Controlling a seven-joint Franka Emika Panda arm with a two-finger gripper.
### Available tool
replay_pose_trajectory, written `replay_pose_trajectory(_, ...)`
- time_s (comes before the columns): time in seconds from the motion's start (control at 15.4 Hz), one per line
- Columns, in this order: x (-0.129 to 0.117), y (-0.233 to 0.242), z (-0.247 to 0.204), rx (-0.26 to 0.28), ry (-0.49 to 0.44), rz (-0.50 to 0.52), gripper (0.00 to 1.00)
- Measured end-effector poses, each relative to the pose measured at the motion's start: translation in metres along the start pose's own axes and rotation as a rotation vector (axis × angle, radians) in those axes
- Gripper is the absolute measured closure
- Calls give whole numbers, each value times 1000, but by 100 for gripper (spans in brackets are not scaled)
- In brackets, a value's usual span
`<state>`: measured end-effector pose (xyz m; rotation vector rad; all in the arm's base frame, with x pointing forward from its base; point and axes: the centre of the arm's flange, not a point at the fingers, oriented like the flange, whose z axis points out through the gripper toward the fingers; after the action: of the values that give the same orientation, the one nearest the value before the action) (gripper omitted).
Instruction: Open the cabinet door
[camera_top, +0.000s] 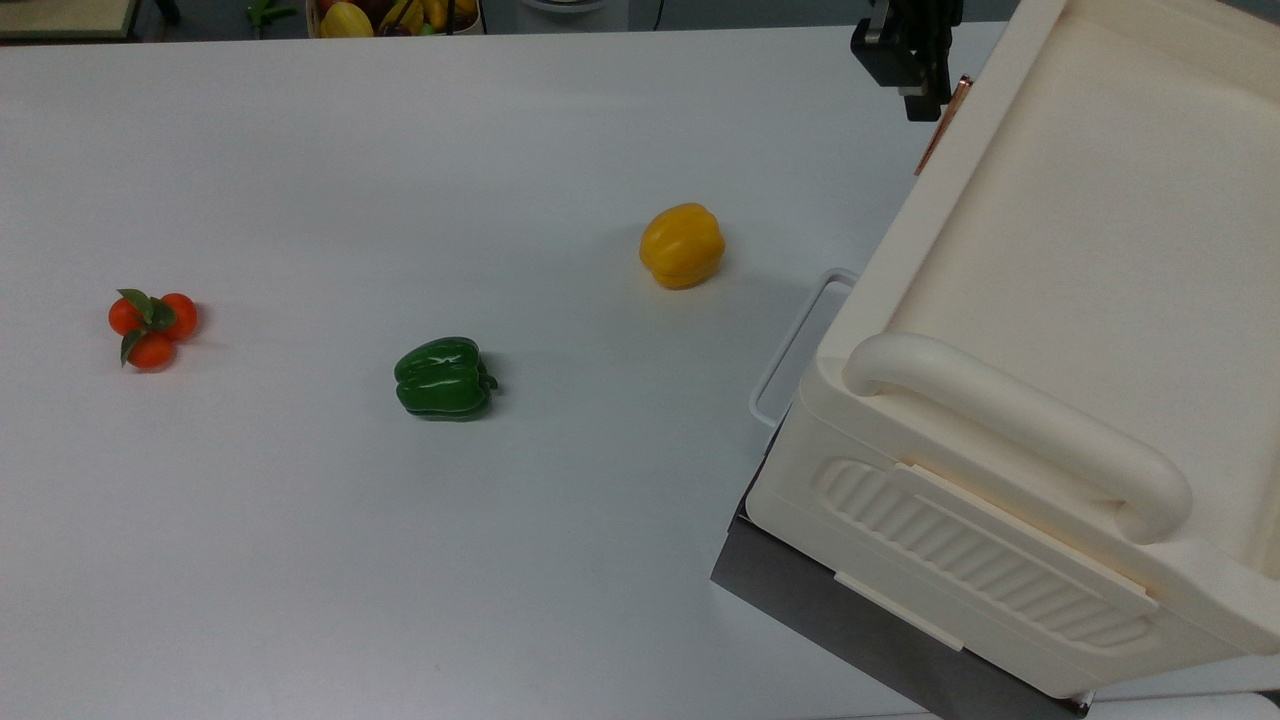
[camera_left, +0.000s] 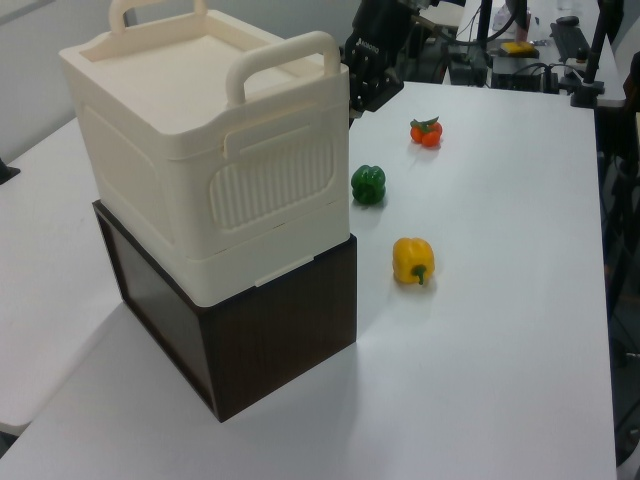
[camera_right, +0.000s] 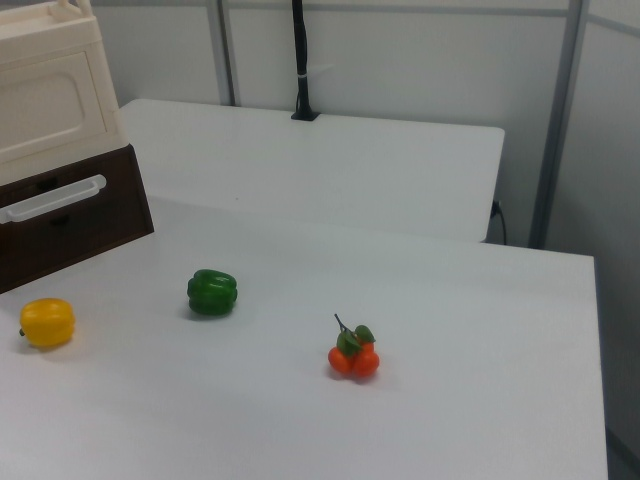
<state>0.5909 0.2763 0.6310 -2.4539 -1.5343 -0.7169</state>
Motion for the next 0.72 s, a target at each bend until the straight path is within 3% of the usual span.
replay_pose_trajectory(0.72, 5, -7, 1, 8, 5, -12, 79)
